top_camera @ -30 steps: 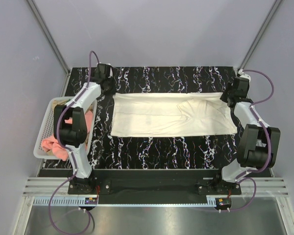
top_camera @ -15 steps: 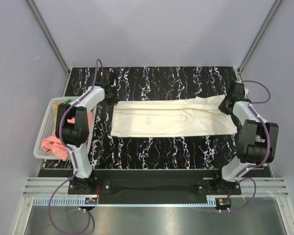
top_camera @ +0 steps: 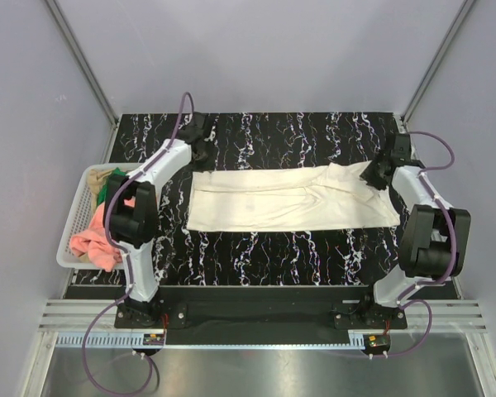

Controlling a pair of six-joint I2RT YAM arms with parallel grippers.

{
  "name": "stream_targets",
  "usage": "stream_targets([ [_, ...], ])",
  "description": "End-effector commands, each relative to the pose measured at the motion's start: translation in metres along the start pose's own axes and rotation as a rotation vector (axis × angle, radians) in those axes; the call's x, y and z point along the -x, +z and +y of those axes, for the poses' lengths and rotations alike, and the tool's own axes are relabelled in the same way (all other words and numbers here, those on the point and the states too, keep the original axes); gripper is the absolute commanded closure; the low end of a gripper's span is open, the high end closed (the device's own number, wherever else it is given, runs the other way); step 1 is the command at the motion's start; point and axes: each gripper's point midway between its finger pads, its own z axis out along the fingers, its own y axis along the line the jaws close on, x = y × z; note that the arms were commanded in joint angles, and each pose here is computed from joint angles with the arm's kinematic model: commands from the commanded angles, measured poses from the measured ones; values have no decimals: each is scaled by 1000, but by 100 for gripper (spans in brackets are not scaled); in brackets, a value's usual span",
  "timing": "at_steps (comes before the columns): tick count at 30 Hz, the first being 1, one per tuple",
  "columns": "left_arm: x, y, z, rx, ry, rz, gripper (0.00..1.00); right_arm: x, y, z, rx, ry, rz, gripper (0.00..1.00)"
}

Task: Fold and stack the t-shirts
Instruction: Fold the tshirt

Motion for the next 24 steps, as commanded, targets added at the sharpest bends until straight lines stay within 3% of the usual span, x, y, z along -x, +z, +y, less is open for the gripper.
stream_targets([
  [1,18,-2,-29,-56,22,-30,66,5,-12,78,251,-74,-20,64],
  [6,6,14,-21,-8,11,6,62,-25,-5,158,369,-219,34,63],
  [12,-8,36,-7,91,-9,36,66,-49,22,213,474,-335,78,64],
  [24,-29,41,8,160,-30,76,70,-81,69,182,328,-378,132,66],
])
